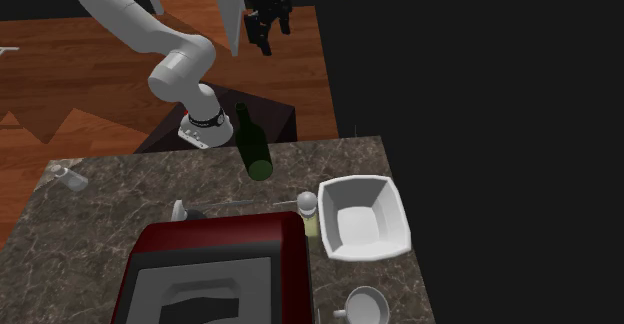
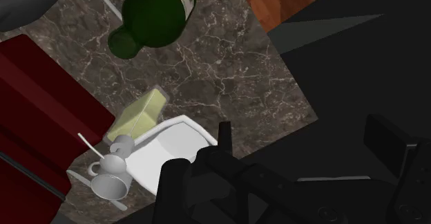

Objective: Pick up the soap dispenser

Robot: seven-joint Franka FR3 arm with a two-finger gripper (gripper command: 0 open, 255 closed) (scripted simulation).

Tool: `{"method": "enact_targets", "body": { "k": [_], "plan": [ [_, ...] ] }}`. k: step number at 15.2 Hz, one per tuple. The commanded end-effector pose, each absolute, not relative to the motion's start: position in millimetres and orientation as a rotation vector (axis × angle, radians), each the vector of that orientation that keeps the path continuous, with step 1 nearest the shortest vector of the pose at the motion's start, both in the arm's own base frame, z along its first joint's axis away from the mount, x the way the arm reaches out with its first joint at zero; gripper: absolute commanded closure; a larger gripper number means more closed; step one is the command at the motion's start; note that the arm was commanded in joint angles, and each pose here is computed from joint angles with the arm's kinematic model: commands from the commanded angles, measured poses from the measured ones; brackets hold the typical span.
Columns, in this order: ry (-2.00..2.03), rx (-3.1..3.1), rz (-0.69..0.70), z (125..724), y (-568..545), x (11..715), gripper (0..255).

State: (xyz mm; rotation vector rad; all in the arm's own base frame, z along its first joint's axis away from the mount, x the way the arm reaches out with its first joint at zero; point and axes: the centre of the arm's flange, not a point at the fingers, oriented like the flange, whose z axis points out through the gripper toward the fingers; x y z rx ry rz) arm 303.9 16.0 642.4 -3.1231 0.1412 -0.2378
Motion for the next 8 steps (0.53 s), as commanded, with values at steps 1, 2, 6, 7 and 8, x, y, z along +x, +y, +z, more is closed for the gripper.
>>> {"method": "enact_targets", "body": {
  "k": [1, 2, 6, 7, 8],
  "plan": [
    [0.141, -3.123, -0.238, 642.4, 16.0, 303.9, 0],
    [0.139, -3.128, -0.241, 635.2, 7.4, 309.5, 0],
    [0.129, -3.149, -0.255, 606.9, -27.3, 332.1, 0],
    [0.127, -3.154, -0.258, 600.0, -36.1, 337.8, 0],
    [0.124, -3.16, -0.261, 593.2, -44.8, 343.6, 0]
  ]
}}
